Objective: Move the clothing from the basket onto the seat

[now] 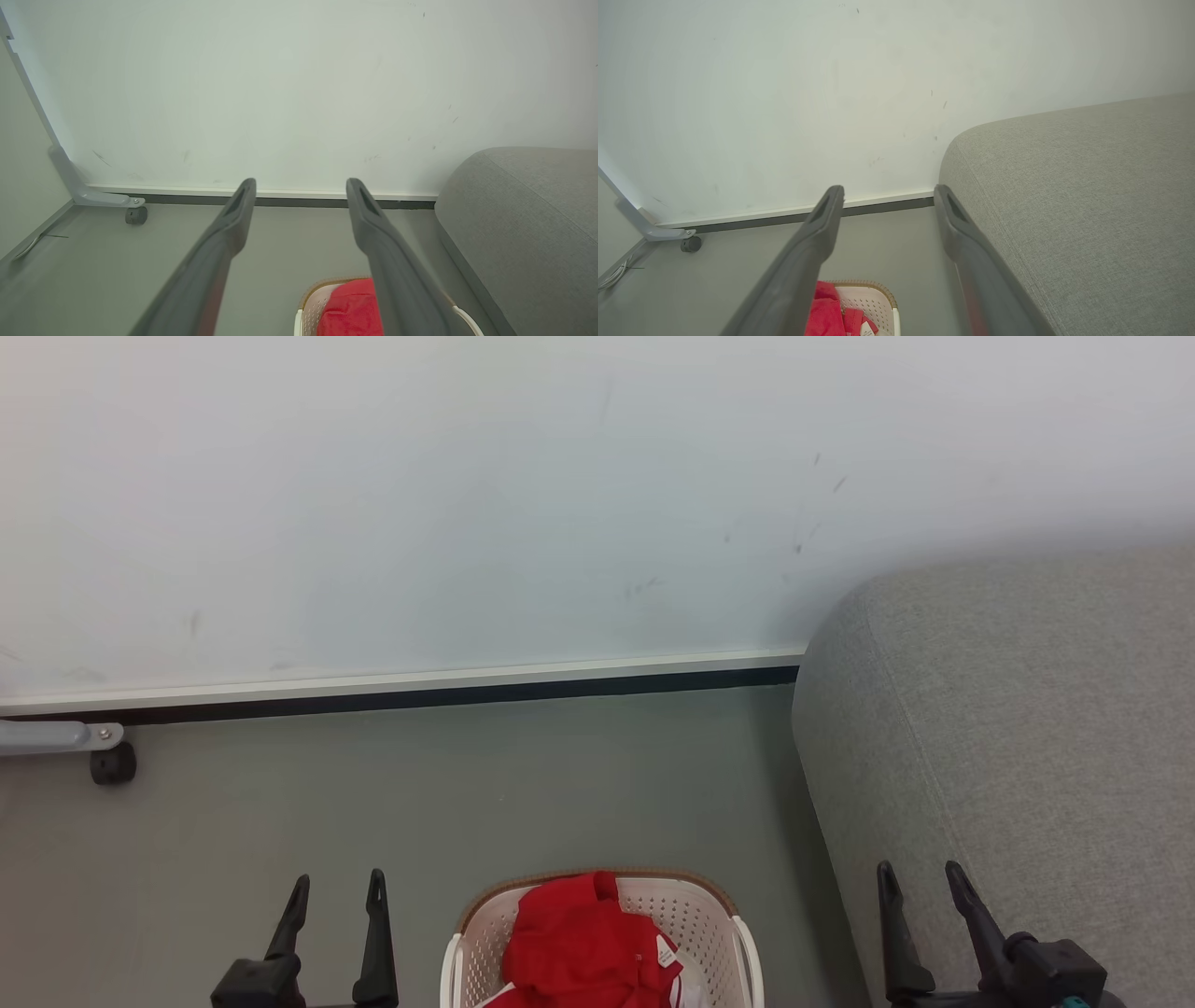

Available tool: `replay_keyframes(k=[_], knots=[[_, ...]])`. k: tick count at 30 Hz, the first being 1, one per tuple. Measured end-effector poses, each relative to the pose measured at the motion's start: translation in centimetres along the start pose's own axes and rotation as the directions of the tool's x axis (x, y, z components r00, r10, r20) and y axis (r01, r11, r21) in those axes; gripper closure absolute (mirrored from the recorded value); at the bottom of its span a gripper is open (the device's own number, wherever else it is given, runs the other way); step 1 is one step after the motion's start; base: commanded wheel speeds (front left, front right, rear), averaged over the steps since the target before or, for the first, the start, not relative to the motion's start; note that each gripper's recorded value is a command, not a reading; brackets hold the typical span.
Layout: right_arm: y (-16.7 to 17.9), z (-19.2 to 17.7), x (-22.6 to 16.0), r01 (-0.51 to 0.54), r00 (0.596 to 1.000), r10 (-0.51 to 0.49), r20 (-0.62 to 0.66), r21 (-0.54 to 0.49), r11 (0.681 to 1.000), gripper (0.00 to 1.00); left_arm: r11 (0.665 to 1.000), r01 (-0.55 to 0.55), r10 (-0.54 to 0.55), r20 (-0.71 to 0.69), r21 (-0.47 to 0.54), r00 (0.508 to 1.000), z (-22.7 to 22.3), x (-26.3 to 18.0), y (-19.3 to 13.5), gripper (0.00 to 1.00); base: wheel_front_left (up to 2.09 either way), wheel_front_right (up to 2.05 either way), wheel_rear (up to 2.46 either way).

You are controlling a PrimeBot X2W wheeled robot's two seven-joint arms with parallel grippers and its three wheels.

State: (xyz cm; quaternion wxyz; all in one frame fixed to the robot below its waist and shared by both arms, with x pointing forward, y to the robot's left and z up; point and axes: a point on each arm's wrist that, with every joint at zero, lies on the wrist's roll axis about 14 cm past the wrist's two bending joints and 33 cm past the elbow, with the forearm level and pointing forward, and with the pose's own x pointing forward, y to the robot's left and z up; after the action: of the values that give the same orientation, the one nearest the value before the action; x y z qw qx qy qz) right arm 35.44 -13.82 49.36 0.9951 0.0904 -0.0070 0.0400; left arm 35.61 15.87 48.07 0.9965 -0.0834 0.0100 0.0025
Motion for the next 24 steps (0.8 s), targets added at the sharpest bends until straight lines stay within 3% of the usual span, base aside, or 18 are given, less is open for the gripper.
replay_keyframes(k=[24], knots=[[-0.9,-0.5,0.7,0.022,1.000,-0.023,-0.012,-0.006,1.000,0.00,0.999,0.025,-0.024,-0.039,0.027,0.999,-1.3,0.6,-0.3,0.00,0.00,0.00,0.00]])
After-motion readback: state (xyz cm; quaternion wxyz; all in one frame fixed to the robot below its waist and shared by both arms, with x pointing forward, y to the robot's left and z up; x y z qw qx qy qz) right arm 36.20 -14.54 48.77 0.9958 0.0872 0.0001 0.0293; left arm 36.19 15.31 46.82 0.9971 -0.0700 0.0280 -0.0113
